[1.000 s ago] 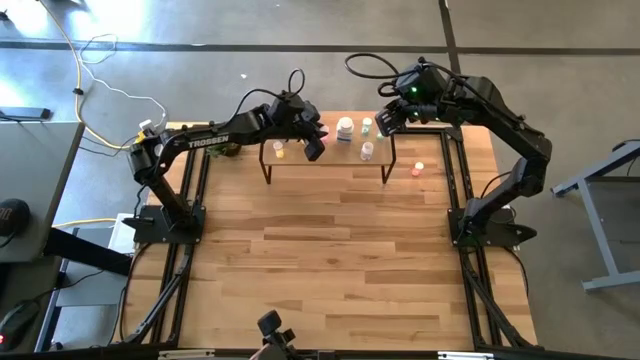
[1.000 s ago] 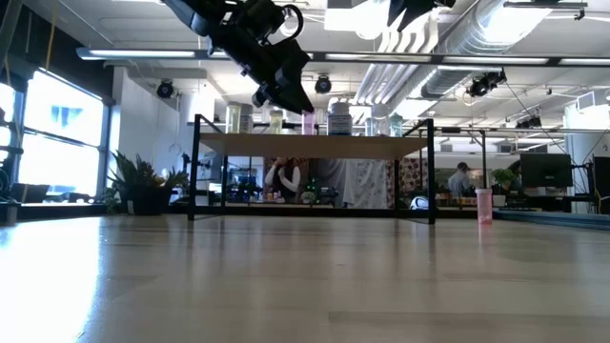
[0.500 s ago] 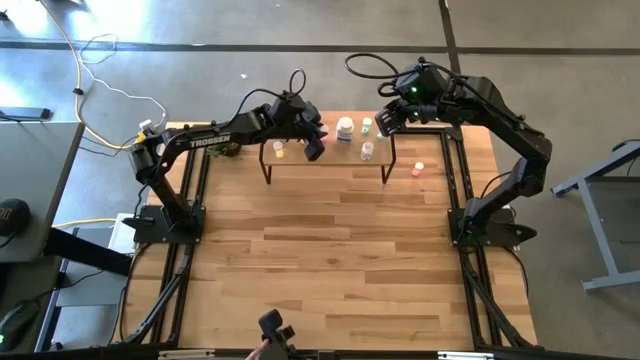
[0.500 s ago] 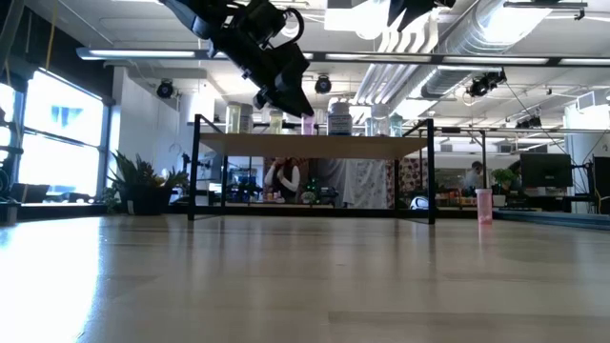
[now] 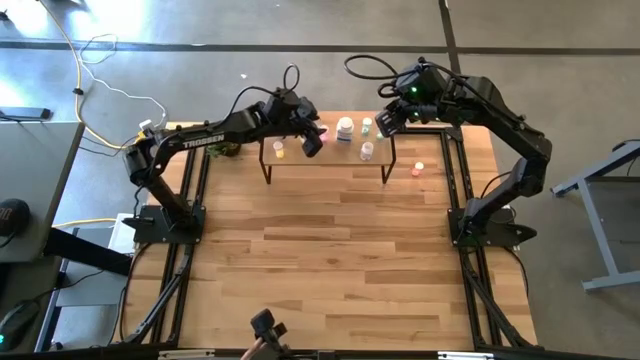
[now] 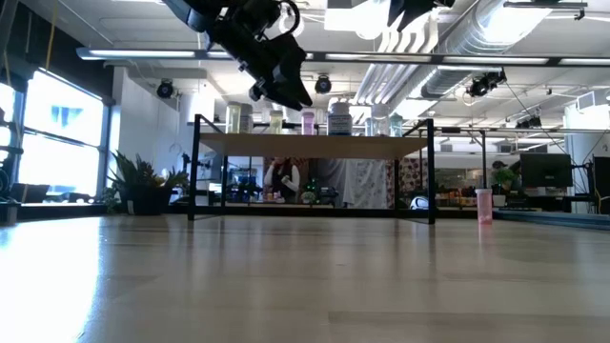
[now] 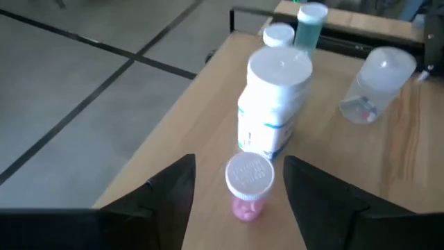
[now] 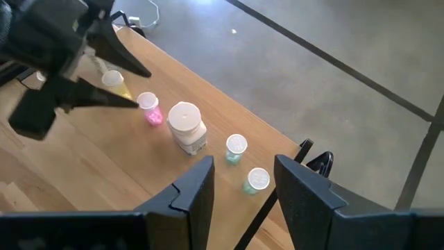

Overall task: Pick and place medicine bottles onto shelf by color
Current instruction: Put the pink pill bottle on the shelf

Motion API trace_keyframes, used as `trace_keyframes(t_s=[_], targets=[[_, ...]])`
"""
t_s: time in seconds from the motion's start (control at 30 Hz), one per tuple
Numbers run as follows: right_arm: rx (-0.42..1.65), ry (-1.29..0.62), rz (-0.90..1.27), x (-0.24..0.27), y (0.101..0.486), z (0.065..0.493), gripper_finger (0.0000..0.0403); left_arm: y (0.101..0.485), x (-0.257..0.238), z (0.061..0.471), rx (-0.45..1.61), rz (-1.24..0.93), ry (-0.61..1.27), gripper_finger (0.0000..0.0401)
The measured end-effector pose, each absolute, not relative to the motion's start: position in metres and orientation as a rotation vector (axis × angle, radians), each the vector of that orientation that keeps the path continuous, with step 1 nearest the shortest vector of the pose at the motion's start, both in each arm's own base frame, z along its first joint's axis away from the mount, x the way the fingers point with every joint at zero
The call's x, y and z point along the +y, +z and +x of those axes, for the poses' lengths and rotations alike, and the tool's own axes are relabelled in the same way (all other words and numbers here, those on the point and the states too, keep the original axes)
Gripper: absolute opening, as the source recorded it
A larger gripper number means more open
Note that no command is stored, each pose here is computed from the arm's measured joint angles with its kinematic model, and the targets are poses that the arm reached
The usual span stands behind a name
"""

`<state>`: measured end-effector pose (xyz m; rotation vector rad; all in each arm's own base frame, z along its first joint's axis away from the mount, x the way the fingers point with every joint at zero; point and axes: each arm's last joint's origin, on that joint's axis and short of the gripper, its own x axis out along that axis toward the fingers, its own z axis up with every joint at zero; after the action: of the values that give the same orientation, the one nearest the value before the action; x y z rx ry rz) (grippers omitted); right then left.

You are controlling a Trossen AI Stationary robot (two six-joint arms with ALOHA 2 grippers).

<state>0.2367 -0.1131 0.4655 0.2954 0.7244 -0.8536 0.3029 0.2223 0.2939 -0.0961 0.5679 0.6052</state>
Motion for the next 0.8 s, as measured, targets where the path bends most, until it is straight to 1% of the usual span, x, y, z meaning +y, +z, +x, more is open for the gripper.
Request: trace_keyframes(t_s=[0.13,0.33,0.5,0.63,0.8], targets=[[0.734,-0.848,0.262,-0.113,0.466,0.236,0.0142,0.306,0.219,0.297,0.536,-0.086,0.609,0.0207],[0.753,-0.899,0.204,-0.113,0.469,0.227,0.0142,0.327,0.208,0.287,0.485,-0.068,0.606,0.0209],[0.833,-0.979,0.242,-0.12,0.464,0.213,0.0142,0.347,0.194,0.277,0.443,-0.053,0.594,0.0207],[0.914,-1.095,0.272,-0.123,0.453,0.203,0.0142,0.358,0.18,0.269,0.432,-0.071,0.578,0.0209],[0.959,-1.15,0.327,-0.125,0.428,0.191,0.0142,0.363,0.166,0.265,0.455,-0.064,0.547,0.0207]])
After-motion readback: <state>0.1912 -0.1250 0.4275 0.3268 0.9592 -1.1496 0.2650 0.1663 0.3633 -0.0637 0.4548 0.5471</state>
